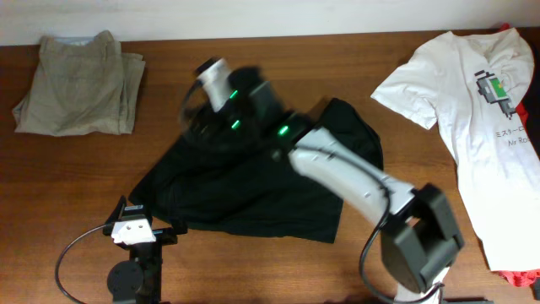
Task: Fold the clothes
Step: 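Drag the black trousers with the right gripper to the table center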
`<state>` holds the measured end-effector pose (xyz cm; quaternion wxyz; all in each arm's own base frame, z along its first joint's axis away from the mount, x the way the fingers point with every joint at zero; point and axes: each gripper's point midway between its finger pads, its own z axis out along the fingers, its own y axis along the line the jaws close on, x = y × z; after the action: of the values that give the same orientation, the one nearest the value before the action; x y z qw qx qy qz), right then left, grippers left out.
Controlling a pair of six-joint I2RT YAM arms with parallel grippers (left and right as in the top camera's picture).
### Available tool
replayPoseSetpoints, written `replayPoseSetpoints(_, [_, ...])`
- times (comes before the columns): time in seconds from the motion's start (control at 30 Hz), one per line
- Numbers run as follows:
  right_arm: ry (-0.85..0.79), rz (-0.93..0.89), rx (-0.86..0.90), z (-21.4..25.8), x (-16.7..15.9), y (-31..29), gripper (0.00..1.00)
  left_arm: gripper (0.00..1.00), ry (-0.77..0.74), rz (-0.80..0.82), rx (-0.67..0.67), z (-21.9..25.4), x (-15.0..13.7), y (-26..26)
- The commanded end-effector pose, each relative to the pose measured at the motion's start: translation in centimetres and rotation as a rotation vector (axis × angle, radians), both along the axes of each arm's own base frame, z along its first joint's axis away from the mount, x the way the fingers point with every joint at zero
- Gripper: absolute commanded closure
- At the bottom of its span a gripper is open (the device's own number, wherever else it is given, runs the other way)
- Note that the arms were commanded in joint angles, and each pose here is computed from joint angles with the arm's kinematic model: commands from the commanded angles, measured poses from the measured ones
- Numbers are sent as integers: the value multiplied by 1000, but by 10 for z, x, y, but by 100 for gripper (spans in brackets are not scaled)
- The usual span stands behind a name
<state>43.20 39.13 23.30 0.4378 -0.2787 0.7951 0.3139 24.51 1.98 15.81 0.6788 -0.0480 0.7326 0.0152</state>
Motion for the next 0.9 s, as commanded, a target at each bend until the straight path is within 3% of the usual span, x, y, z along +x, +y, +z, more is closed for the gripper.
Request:
replayPoseSetpoints(0.0, [76, -213, -37, 10, 61, -101, 1, 1, 2, 2, 12, -2, 0, 1])
replayPoseSetpoints(0.07, [307, -334, -119, -34, 64, -187, 1, 1, 2, 2, 12, -2, 0, 1])
replayPoseSetpoints(0.13, [595, -504, -253, -81, 31, -276, 1, 1, 2, 2, 12, -2, 0, 1])
replayPoseSetpoints(0.2, [781, -661, -292, -98, 5, -330, 1, 1, 2, 2, 12, -2, 0, 1])
replayPoseSetpoints(0.27, [913, -713, -313, -112, -21, -360, 1, 1, 2, 2, 12, -2, 0, 1])
replayPoseSetpoints(0.37, [1113, -675, -399, -135, -74, -354, 1, 1, 2, 2, 12, -2, 0, 1])
replayPoseSetpoints(0.47, [1173, -676, -453, -139, -103, -346, 1, 1, 2, 2, 12, -2, 0, 1])
replayPoseSetpoints(0.53, [1103, -749, -435, -124, -119, -347, 1, 1, 2, 2, 12, -2, 0, 1])
replayPoseSetpoints(0.6, [1032, -699, -440, -115, -148, -331, 1, 1, 2, 2, 12, -2, 0, 1])
replayPoseSetpoints(0.73, [1081, -427, -456, -167, -205, -260, 1, 1, 2, 2, 12, -2, 0, 1])
replayPoseSetpoints(0.87, [1108, -517, -545, -197, -229, -266, 1, 1, 2, 2, 12, -2, 0, 1])
